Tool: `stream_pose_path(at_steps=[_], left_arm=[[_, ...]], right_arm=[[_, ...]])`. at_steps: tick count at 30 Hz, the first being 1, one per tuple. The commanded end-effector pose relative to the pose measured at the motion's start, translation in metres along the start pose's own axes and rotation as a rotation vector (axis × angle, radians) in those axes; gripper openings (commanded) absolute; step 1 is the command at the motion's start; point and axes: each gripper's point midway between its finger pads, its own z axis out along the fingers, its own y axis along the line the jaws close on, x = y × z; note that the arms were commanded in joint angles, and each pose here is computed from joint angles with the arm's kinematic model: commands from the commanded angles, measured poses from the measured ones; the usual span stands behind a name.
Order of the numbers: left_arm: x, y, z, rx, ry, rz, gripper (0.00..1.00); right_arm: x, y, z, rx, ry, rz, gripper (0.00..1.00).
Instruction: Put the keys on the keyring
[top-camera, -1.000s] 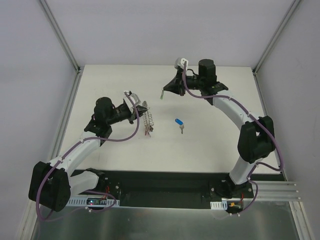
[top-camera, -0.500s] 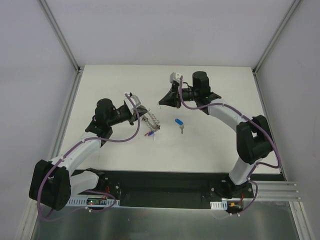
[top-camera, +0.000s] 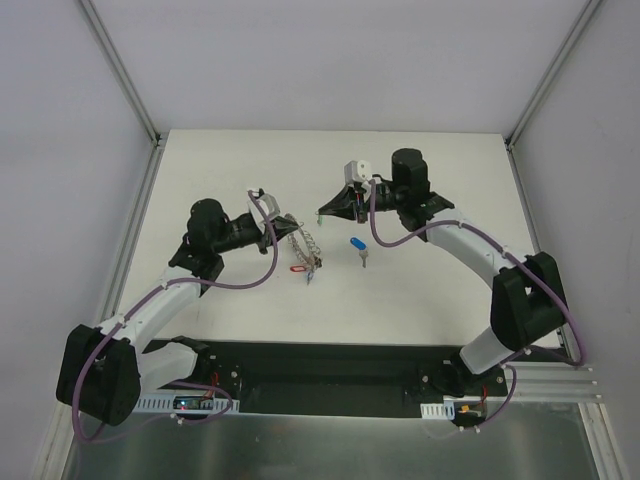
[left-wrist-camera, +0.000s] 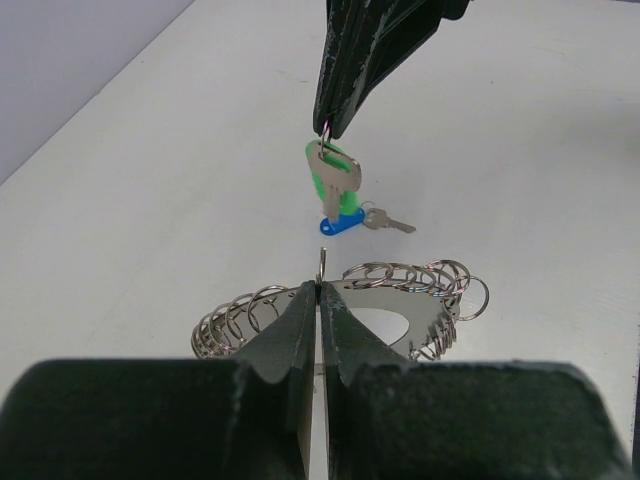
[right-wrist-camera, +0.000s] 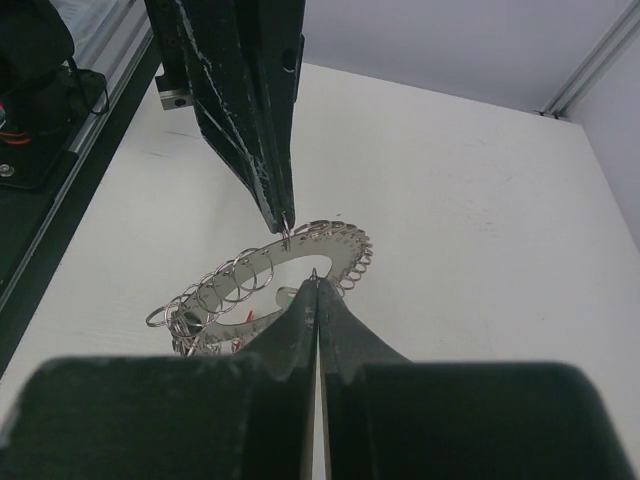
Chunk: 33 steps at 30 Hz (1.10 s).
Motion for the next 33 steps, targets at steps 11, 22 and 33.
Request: stream_pose_path(at_steps=[11,22,33], left_arm=[[-0.036,-0.043,-0.003,0.253,-0.133,0.040,0.00],[-0.034,-0.054,-0.005,0.343,-0.117,0.055,0.00],[-0.033,-0.051,-0.005,0.320,-0.105,0.066,0.00]], right_arm=[[-0.011,0.042,-0.013,-0.064,0.005,-0.252,0.01],[-0.011,0.045,-0.012,-0.053,0.015,-0.249,0.01],[-0.017,0.051,-0.005,-0.083,-0.001,-0.175,0.01]])
